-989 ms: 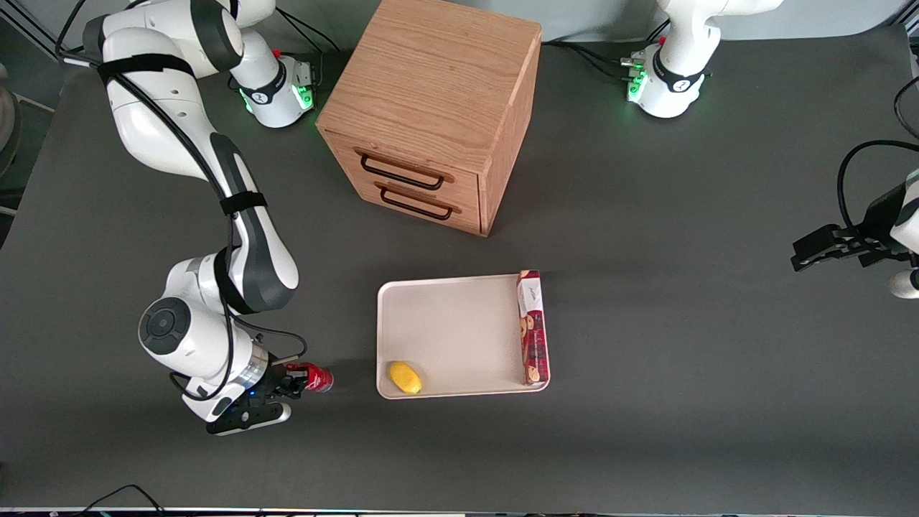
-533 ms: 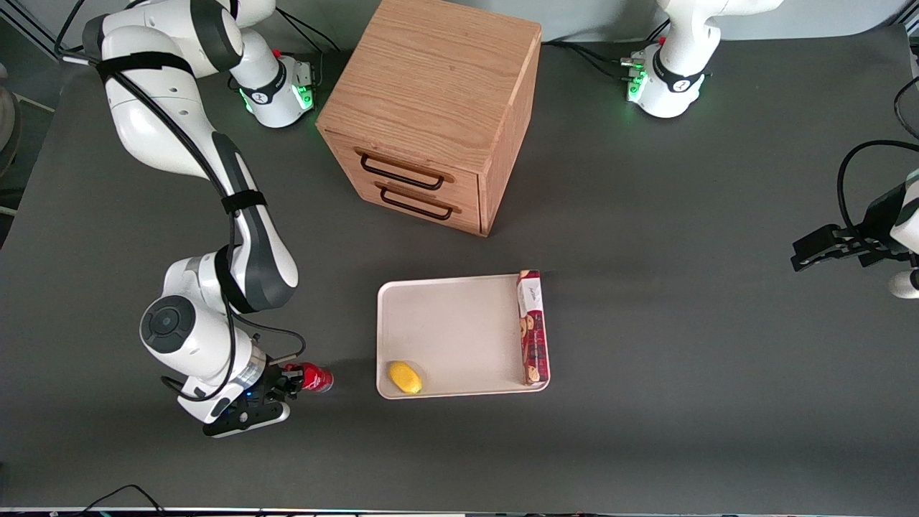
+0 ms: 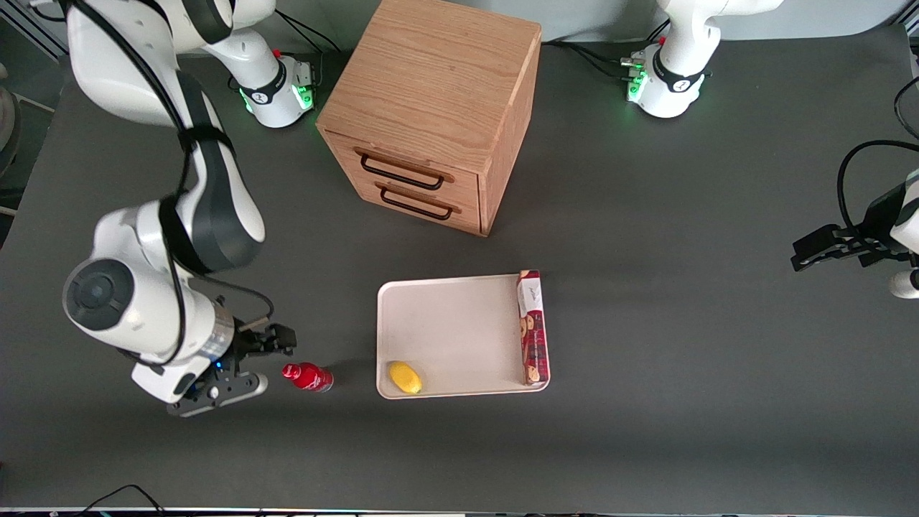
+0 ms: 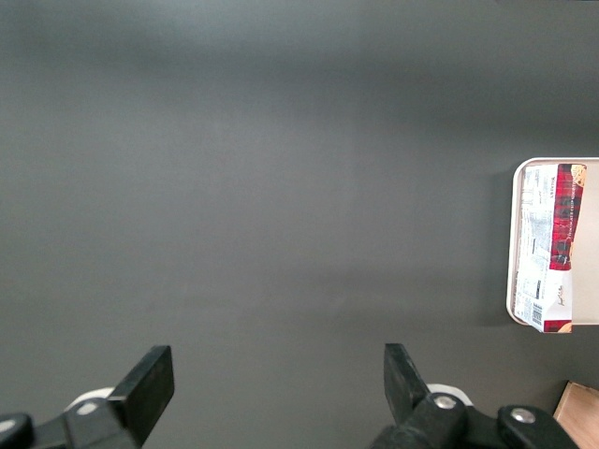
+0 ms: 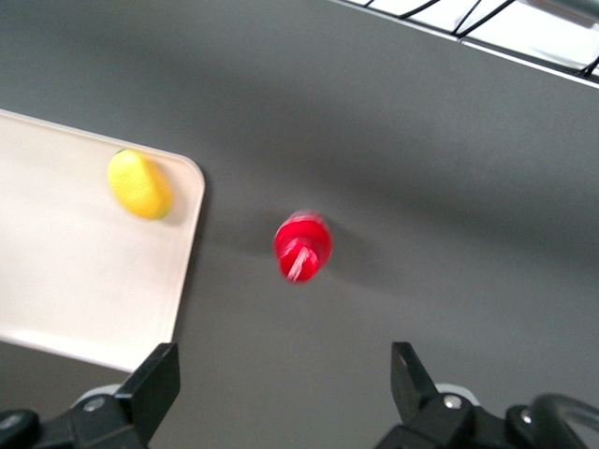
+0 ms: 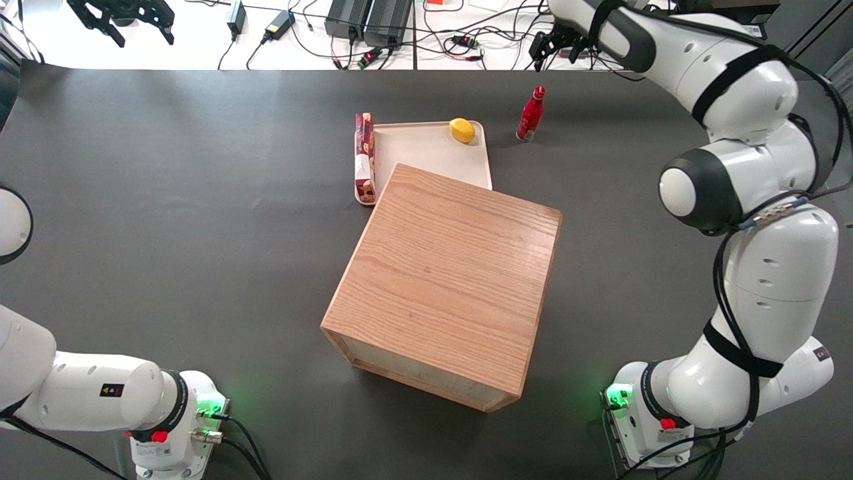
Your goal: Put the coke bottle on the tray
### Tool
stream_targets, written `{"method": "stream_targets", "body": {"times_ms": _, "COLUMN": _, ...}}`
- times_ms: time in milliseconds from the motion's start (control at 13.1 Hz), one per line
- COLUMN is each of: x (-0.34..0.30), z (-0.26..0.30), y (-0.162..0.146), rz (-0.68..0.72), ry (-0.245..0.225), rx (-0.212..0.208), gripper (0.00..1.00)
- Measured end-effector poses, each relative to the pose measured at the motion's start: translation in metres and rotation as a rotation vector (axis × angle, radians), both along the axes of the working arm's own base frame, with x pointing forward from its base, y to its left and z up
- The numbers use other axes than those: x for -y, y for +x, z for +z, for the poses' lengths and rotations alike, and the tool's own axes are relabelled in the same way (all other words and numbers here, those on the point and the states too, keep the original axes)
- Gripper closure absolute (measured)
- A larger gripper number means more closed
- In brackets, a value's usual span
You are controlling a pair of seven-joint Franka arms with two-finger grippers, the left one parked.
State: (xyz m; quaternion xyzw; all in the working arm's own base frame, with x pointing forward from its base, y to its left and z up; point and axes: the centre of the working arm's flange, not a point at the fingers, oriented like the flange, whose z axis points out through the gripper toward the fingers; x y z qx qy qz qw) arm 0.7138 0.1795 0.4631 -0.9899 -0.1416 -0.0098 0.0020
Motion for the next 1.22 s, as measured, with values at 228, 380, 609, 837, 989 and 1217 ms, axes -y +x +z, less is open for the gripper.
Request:
{"method": "stream_targets", "body": {"times_ms": 228, "x": 0.009, "z": 0.104, "y": -0.056, "rz": 0.013, "ry": -0.007, "rx": -0.075, "gripper": 0.0}}
{"method": "stream_targets", "body": {"times_ms": 380, "x": 0.018, "z": 0.166, "y": -0.092, "rz": 0.02, "ry": 0.004, "rx": -0.053, "gripper": 0.0}}
{"method": "stream_targets", "body": {"times_ms": 609, "x": 0.019, "z": 0.158, "y": -0.093, "rz": 0.021, "ry": 0.003, "rx": -0.062, "gripper": 0.0}}
{"method": "stream_targets", "body": {"times_ms": 837, "x": 0.006, "z": 0.057, "y": -0.043, "rz": 0.016, "ry": 0.003, "rx": -0.041, "gripper": 0.0}}
{"method": "stream_targets", "body": {"times_ms": 989, "x": 0.0, "z": -0.019, "y": -0.018, "rz": 0.013, "ry": 0.004, "rx": -0.022, "gripper": 0.0}}
{"method": "stream_targets", "body": {"times_ms": 1217, "x": -0.004, "z": -0.083, "y": 0.001, "rz": 0.012, "ry": 0.003, "rx": -0.004, "gripper": 0.0}}
